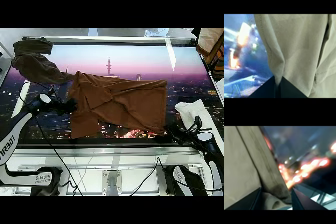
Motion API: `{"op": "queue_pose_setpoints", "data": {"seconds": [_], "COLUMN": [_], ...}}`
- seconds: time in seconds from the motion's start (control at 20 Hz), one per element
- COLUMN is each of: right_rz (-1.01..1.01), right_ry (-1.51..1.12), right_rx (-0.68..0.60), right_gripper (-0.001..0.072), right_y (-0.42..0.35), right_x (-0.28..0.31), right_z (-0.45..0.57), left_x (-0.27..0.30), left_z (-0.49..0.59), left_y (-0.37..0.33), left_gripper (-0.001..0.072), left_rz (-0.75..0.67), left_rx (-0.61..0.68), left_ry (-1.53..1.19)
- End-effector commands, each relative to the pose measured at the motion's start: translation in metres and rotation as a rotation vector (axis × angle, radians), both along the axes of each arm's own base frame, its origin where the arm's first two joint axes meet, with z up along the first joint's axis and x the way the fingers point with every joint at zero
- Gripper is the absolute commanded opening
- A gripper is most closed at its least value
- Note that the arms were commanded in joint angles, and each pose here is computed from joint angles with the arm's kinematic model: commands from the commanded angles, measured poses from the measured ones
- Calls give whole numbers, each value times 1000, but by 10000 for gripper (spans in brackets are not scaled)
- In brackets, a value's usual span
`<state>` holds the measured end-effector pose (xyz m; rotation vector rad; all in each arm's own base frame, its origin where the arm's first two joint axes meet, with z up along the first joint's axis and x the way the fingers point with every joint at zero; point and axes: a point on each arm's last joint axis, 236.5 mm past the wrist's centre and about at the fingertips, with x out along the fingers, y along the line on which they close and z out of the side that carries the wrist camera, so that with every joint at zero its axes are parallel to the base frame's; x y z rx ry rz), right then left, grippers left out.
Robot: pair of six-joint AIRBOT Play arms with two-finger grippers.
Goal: Fold the shirts.
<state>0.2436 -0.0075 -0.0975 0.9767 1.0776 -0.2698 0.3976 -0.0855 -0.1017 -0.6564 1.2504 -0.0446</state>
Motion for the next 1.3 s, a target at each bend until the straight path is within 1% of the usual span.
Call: {"op": "queue_pose_setpoints", "data": {"seconds": [0.0,0.2,0.25,0.35,0.45,0.5,0.65,0.7,0.8,1.05,1.25], "right_rz": [60,163,168,193,237,259,331,336,313,196,88], "right_ry": [-4,23,11,2,65,107,182,193,179,117,31], "right_rx": [7,16,-5,-76,-122,-123,-51,-59,-80,-64,-64], "right_gripper": [423,422,420,388,388,390,394,394,394,394,393], "right_y": [8,21,18,6,-3,-3,16,14,9,9,3], "right_x": [-3,-17,-16,-14,-25,-34,-57,-60,-55,-43,-23], "right_z": [1,0,4,13,18,17,15,14,10,-8,-10], "left_x": [0,-2,-3,-5,-6,-6,-6,-6,-6,-6,-5], "left_z": [0,0,-1,-1,-1,-1,-1,-1,-1,-1,-1], "left_y": [0,-1,-2,-3,-3,-3,-3,-3,-3,-3,-3], "left_gripper": [20,20,20,20,20,20,20,20,20,20,20], "left_rz": [0,-6,-9,-15,-27,-27,-27,-27,-27,-27,-25], "left_rx": [0,-4,-5,-8,-4,-4,-5,-5,-5,-4,-4], "left_ry": [-1,10,14,21,17,17,18,18,18,17,15]}}
